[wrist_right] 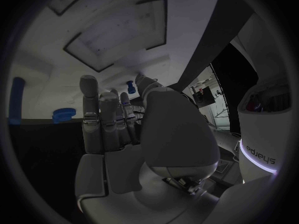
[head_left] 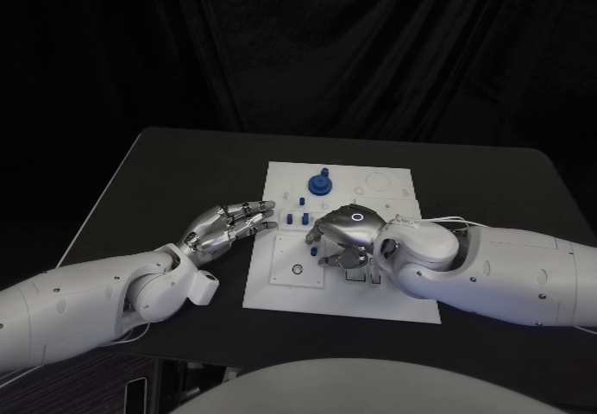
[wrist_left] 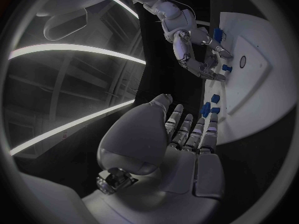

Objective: Assemble the parts on the task board

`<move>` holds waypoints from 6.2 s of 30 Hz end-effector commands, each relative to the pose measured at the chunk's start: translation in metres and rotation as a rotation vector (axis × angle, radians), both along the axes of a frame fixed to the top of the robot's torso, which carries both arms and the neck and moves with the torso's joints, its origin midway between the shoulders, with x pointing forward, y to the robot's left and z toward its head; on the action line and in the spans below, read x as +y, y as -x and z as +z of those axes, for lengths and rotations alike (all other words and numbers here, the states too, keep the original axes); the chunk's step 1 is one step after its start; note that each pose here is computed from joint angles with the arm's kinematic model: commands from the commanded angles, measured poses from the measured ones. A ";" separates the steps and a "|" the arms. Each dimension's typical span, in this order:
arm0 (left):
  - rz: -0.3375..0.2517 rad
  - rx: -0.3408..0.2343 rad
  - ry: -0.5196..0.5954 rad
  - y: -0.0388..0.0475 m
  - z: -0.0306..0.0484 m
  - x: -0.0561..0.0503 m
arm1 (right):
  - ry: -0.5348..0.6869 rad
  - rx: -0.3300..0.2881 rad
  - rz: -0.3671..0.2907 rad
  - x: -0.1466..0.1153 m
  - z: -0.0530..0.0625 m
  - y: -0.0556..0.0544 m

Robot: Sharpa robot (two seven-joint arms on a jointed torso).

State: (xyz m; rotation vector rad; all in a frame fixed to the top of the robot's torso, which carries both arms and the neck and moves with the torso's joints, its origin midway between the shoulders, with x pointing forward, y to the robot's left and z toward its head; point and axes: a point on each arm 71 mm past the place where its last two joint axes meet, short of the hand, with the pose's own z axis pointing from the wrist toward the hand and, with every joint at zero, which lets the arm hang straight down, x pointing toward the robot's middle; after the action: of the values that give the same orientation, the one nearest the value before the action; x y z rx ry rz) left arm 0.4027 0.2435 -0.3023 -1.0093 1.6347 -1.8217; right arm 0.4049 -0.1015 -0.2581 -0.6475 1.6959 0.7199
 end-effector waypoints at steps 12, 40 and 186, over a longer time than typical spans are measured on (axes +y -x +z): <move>0.017 -0.059 0.057 0.0002 0.0054 -0.001 | -0.053 -0.129 -0.180 -0.061 0.062 -0.026; 0.008 -0.061 0.068 0.0002 0.0054 -0.005 | 0.017 -0.041 -0.339 -0.117 0.030 -0.034; -0.016 -0.027 0.055 -0.0023 -0.0016 -0.009 | -0.003 0.063 0.091 0.039 0.003 0.027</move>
State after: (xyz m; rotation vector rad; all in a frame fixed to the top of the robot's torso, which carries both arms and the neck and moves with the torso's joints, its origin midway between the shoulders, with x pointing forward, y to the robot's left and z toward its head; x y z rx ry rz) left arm 0.4054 0.2356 -0.3076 -1.0085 1.6457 -1.8385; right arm 0.3794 -0.0627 -0.2530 -0.6935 1.7181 0.8231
